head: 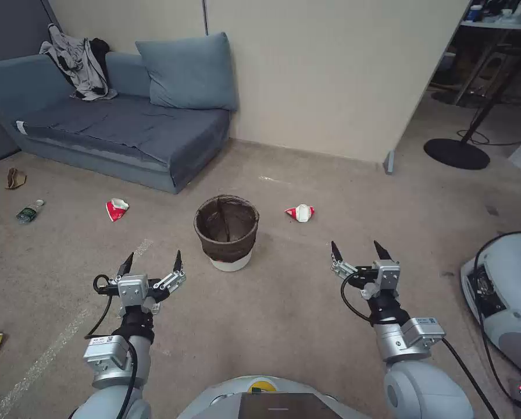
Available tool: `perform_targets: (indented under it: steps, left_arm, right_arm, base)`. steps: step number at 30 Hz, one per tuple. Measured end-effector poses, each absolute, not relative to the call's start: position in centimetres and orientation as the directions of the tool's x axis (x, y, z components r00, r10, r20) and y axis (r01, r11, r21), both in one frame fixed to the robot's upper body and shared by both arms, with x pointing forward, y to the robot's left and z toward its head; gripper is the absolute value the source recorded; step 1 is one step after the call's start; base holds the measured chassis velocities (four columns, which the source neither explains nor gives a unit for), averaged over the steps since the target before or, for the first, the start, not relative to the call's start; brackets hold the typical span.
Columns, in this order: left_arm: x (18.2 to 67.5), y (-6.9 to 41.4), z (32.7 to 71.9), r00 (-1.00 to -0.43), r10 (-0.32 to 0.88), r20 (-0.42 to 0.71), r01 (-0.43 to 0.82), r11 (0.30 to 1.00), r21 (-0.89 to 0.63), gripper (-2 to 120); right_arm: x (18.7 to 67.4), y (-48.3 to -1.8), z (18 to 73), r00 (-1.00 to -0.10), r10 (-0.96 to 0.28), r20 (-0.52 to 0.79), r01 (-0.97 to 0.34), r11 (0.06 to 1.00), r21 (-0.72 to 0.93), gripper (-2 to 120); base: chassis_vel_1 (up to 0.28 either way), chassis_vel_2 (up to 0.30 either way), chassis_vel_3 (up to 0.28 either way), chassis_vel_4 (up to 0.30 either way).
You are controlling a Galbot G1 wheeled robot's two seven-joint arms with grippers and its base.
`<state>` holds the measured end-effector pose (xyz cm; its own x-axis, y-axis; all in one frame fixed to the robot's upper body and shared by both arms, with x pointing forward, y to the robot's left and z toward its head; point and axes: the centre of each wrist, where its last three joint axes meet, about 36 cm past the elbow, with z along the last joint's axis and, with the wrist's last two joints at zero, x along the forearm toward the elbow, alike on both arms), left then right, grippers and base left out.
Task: Pick up the trash bin, then pick up the garbage from the floor and place it into the trash bin.
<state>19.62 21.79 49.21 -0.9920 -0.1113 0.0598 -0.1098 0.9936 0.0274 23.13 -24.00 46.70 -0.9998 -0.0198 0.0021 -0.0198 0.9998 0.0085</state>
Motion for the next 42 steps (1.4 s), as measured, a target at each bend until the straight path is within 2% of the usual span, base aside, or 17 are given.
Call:
perform_targets:
  steps: [42]
  left_arm:
    - [19.65, 21.65, 49.22, -0.993, -0.103, 0.066, -0.102, 0.995, 0.007, 100]
  right_arm:
    - [23.09, -23.75, 46.53, -1.000, -0.017, -0.002, -0.017, 1.000, 0.006, 100]
  base:
    - [-0.105, 0.107, 0.111, -0.104]
